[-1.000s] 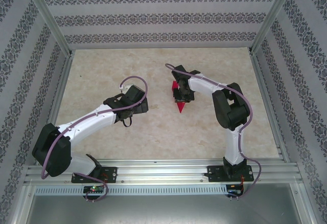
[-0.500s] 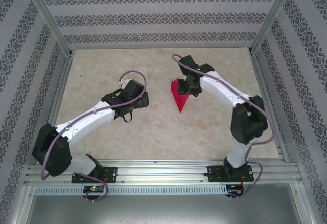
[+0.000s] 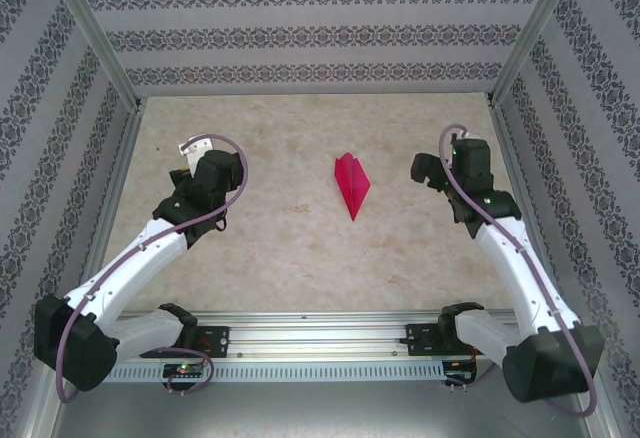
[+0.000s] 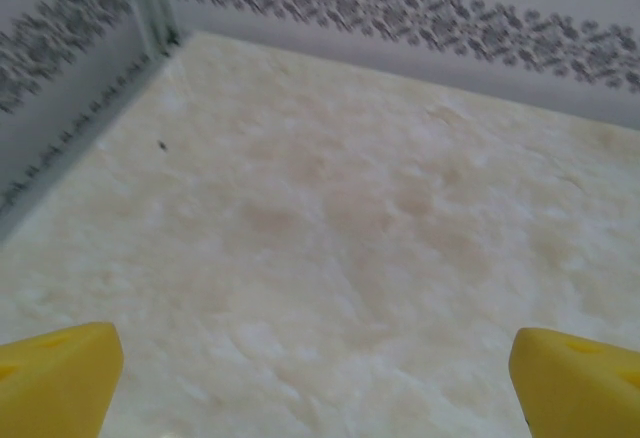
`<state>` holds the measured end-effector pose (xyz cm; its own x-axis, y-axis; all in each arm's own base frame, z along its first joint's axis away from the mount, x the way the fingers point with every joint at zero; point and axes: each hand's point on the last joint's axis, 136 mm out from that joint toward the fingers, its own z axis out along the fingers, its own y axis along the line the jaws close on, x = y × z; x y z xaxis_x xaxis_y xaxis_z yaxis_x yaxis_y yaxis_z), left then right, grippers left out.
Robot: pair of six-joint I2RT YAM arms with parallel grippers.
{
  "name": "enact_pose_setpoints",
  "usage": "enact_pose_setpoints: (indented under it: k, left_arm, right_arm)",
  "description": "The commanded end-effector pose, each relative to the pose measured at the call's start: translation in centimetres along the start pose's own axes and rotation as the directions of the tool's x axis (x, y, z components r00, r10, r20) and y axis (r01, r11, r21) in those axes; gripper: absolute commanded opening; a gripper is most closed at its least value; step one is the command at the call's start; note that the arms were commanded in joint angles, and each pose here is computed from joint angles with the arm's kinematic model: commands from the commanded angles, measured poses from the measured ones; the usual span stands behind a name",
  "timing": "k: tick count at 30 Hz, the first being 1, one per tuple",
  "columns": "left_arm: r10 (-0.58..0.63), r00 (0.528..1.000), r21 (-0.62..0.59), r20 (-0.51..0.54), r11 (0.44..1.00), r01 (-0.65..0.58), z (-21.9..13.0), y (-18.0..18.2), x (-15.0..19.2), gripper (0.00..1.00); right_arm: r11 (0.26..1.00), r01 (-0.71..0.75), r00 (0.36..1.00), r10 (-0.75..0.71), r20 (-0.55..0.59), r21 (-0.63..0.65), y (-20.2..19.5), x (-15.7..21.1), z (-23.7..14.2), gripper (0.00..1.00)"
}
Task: Fold a paper plane with a square sheet of paper (fold left side to right side)
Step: Reset both arms
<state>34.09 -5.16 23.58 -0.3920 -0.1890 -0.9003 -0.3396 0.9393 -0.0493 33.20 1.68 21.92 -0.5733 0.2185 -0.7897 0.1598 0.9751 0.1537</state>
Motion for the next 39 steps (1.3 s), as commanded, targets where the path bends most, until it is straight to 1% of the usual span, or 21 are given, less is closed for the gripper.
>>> enact_pose_setpoints:
  k: [1, 3, 5, 7, 11, 16, 19, 20, 22, 25, 26, 28, 31, 32, 34, 35, 36, 37, 38, 39]
  left_arm:
    - [0.09, 0.986, -0.133, 0.141, 0.989, -0.071, 0.6, 2.6, -1.7, 1.0]
    - [0.118, 0.983, -0.154, 0.143, 0.983, -0.096, 1.1, 3.3, -1.1, 1.0]
    - [0.142, 0.982, -0.176, 0.121, 0.977, -0.119, 1.9, 4.1, -0.1, 1.0]
    - [0.155, 0.982, -0.191, 0.107, 0.973, -0.133, 2.7, 5.0, 0.9, 1.0]
    - [0.161, 0.98, -0.145, 0.115, 0.979, -0.144, 4.2, 5.6, 3.1, 1.0]
    - [0.162, 0.971, -0.054, 0.178, 0.987, -0.155, 5.3, 5.4, 4.4, 1.0]
    - [0.159, 0.965, -0.04, 0.207, 0.987, -0.154, 5.8, 5.7, 4.8, 1.0]
    - [0.159, 0.963, -0.028, 0.216, 0.987, -0.157, 6.1, 5.7, 4.9, 1.0]
    - [0.163, 0.959, 0.011, 0.234, 0.985, -0.17, 6.5, 5.2, 5.2, 1.0]
    - [0.183, 0.952, 0.052, 0.246, 0.978, -0.202, 7.5, 4.5, 6.0, 1.0]
    - [0.186, 0.951, 0.054, 0.248, 0.977, -0.206, 7.9, 4.4, 6.3, 1.0]
    - [0.187, 0.946, 0.073, 0.263, 0.974, -0.213, 8.3, 4.1, 6.3, 1.0]
    - [0.167, 0.95, 0.117, 0.265, 0.972, -0.203, 9.2, 3.7, 6.9, 1.0]
    - [0.161, 0.952, 0.125, 0.261, 0.972, -0.198, 9.6, 3.7, 7.4, 1.0]
    - [0.147, 0.953, 0.129, 0.265, 0.974, -0.186, 10.3, 4.0, 8.4, 1.0]
    - [0.138, 0.949, 0.131, 0.284, 0.975, -0.181, 10.5, 3.9, 8.0, 1.0]
    - [0.151, 0.957, 0.147, 0.25, 0.97, -0.192, 10.7, 3.6, 8.2, 1.0]
    - [0.17, 0.962, 0.167, 0.215, 0.964, -0.207, 11.1, 3.3, 8.7, 1.0]
    - [0.165, 0.961, 0.163, 0.222, 0.966, -0.203, 11.6, 3.2, 8.4, 1.0]
    - [0.169, 0.969, 0.156, 0.18, 0.968, -0.198, 12.2, 3.2, 8.2, 1.0]
  right_arm:
    - [0.997, -0.01, 0.982, -0.006, 0.19, 0.082, -2.8, -2.3, 0.4, 0.98]
    - [0.987, -0.023, 0.975, -0.013, 0.223, 0.159, -4.9, -1.5, 1.2, 0.98]
    - [0.979, -0.034, 0.97, -0.016, 0.243, 0.202, -6.6, -0.3, 2.4, 0.98]
    - [0.975, -0.034, 0.964, -0.026, 0.265, 0.219, -7.5, 0.7, 3.6, 0.98]
    - [0.973, 0.01, 0.946, -0.083, 0.312, 0.23, -8.0, 1.9, 5.8, 0.98]
    - [0.981, 0.074, 0.926, -0.134, 0.353, 0.178, -7.1, 2.2, 7.6, 0.98]
    - [0.983, 0.123, 0.911, -0.166, 0.376, 0.137, -6.0, 1.5, 8.1, 0.98]
    - [0.985, 0.119, 0.91, -0.158, 0.384, 0.123, -5.9, 1.3, 8.5, 0.98]
    - [0.985, 0.152, 0.921, -0.171, 0.349, 0.08, -5.1, 1.4, 9.2, 0.98]
    - [0.983, 0.181, 0.92, -0.178, 0.348, 0.025, -4.0, 1.4, 9.6, 0.98]
    - [0.984, 0.177, 0.92, -0.171, 0.353, 0.014, -3.9, 1.5, 9.6, 0.98]
    - [0.984, 0.178, 0.899, -0.16, 0.409, -0.007, -3.6, 1.8, 9.7, 0.98]
    - [0.983, 0.182, 0.888, -0.157, 0.432, -0.016, -3.5, 2.6, 10.8, 0.98]
    - [0.983, 0.18, 0.888, -0.153, 0.434, -0.021, -3.5, 2.4, 11.0, 0.98]
    - [0.982, 0.186, 0.91, -0.165, 0.381, -0.019, -3.5, 2.7, 11.3, 0.98]
    - [0.983, 0.183, 0.904, -0.161, 0.396, -0.018, -3.6, 2.6, 11.3, 0.98]
    - [0.984, 0.175, 0.899, -0.152, 0.411, -0.017, -3.7, 2.5, 11.2, 0.98]
    - [0.985, 0.173, 0.903, -0.153, 0.401, -0.014, -3.8, 2.5, 11.3, 0.98]
    - [0.984, 0.176, 0.912, -0.159, 0.378, -0.01, -3.8, 2.7, 11.4, 0.98]
    - [0.984, 0.175, 0.907, -0.156, 0.391, -0.012, -3.8, 2.6, 11.4, 0.98]
